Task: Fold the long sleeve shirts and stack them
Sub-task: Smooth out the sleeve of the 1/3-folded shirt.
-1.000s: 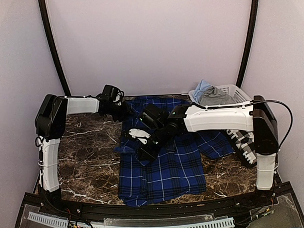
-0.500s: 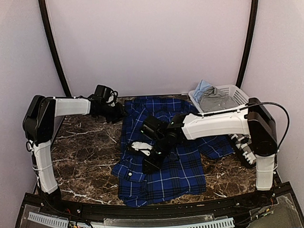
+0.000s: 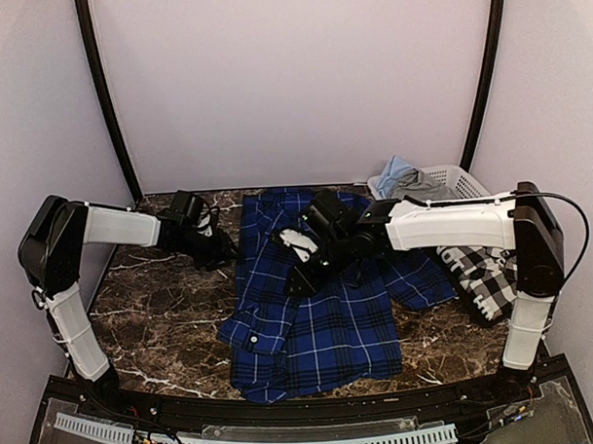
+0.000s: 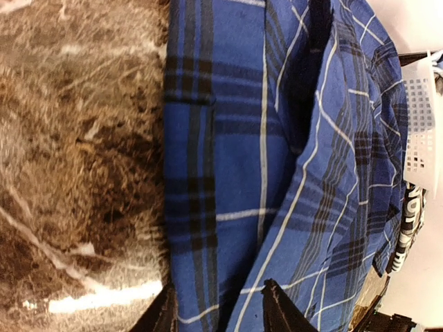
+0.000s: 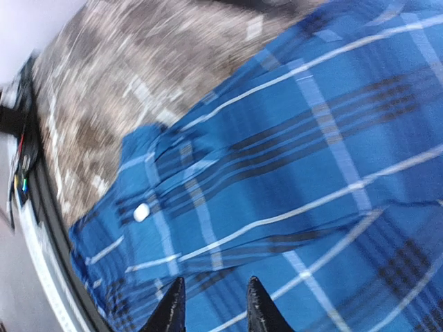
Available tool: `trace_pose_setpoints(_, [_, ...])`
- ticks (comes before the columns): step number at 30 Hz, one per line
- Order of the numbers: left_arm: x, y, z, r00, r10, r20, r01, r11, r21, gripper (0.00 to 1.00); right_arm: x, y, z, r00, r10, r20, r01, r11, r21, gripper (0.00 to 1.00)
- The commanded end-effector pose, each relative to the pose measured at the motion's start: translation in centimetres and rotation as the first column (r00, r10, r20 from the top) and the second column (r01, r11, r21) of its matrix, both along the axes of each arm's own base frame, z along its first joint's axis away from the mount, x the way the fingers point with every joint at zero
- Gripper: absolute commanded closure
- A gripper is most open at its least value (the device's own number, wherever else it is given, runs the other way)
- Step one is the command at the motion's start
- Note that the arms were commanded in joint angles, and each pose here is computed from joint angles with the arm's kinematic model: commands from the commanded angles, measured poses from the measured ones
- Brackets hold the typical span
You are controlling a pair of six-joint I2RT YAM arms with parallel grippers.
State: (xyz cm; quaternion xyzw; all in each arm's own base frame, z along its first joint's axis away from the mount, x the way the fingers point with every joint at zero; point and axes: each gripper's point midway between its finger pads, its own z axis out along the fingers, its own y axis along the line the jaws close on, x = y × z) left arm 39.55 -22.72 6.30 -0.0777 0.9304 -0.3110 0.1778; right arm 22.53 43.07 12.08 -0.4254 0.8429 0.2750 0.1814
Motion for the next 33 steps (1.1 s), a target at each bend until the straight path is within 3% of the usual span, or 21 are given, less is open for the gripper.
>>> trace_pose_setpoints(1, [-2.8,0.3,1.5,0.999,-0.036,0.006,0.036,0.999,-0.023,0.59,4.7,-1.2,2.3,0.975,-0.221,0.035,0.218,0.972,0.088,0.71])
trace_pose_setpoints(6, [-6.6,0.2,1.4,0.996,-0.09,-0.021,0.09,0.996,-0.008,0.58,6.9,-2.3,1.6,0.953,-0.295,-0.068,0.302,0.941,0.151,0.68])
trace_pose_setpoints(16, [-15.6,-0.1,-0.8,0.971,-0.203,-0.124,0.222,0.962,0.159,0.55,8.2,-1.6,-0.2,0.936,-0.318,-0.149,0.343,0.919,0.192,0.64])
trace_pose_setpoints(33, [-18.2,1.0,-2.7,0.96,-0.223,-0.168,0.263,0.924,0.277,0.52,10.2,-2.8,-3.6,0.868,-0.427,-0.252,0.478,0.856,0.196,0.62])
